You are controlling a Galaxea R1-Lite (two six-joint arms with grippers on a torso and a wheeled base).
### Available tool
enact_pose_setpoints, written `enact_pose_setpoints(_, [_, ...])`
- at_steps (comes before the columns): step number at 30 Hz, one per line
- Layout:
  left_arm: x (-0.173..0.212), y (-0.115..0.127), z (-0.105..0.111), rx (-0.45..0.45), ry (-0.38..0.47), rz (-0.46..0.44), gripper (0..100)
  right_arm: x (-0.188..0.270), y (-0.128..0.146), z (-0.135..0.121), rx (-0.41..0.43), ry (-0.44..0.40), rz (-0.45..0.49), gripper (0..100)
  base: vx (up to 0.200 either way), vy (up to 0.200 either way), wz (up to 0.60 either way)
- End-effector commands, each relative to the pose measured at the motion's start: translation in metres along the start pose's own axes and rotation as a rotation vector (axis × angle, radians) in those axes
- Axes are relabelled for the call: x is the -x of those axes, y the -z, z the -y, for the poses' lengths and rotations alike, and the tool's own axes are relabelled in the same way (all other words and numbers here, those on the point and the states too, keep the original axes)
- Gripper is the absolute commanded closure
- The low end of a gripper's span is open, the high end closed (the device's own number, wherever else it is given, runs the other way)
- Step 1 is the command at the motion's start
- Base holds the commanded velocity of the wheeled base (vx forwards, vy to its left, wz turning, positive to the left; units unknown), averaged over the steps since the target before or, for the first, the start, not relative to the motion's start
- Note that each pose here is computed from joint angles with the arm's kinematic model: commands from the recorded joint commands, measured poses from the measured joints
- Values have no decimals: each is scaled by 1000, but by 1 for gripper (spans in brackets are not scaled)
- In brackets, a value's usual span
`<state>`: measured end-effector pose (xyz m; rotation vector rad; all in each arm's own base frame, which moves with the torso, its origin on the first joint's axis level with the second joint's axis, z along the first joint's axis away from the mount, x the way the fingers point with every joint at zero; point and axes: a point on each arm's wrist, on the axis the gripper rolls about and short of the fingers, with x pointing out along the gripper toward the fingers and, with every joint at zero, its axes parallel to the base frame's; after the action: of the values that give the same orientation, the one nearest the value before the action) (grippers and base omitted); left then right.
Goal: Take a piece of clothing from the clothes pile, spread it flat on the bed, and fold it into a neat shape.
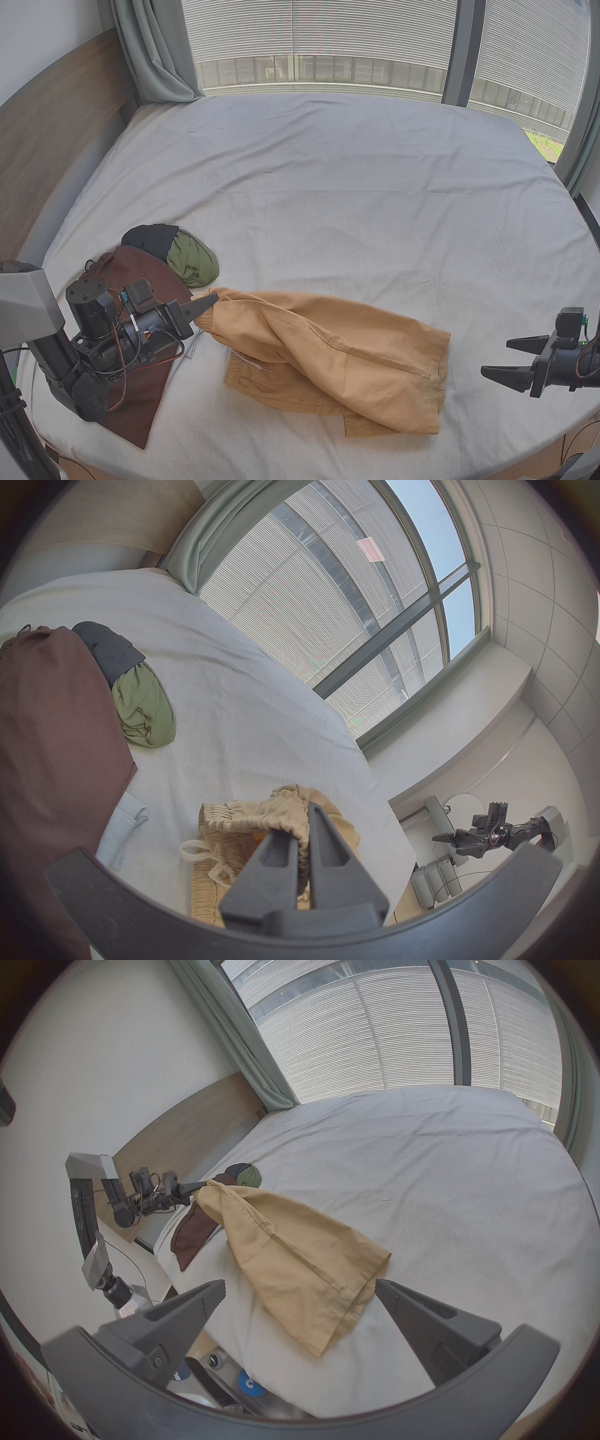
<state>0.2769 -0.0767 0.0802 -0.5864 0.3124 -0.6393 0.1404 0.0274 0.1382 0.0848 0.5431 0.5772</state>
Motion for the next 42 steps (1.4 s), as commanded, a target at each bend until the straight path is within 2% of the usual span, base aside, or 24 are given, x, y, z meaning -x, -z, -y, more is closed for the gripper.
enact_pose_setpoints(1, [0,0,0,2,1,-2,100,-21,5,8,-86,-24,-62,0,0,0,0])
enact_pose_setpoints(4, [-1,0,0,1,3,1,100,-28,4,11,-179,-32,-64,0,0,0,0])
enact_pose_setpoints(7, [-2,-2,-3,0,-3,8,100,-36,6,15,-225,-27,-99,0,0,0,0])
enact_pose_setpoints(15, [-1,-4,-1,-4,8,11,100,-49,12,22,-243,-23,-121,0,0,0,0])
enact_pose_setpoints(35, [-1,0,-4,-9,2,-5,100,-92,20,31,-384,-49,-152,0,0,0,0])
enact_pose_setpoints(42, [-1,0,-4,-9,0,-7,100,-98,23,33,-394,-47,-172,0,0,0,0])
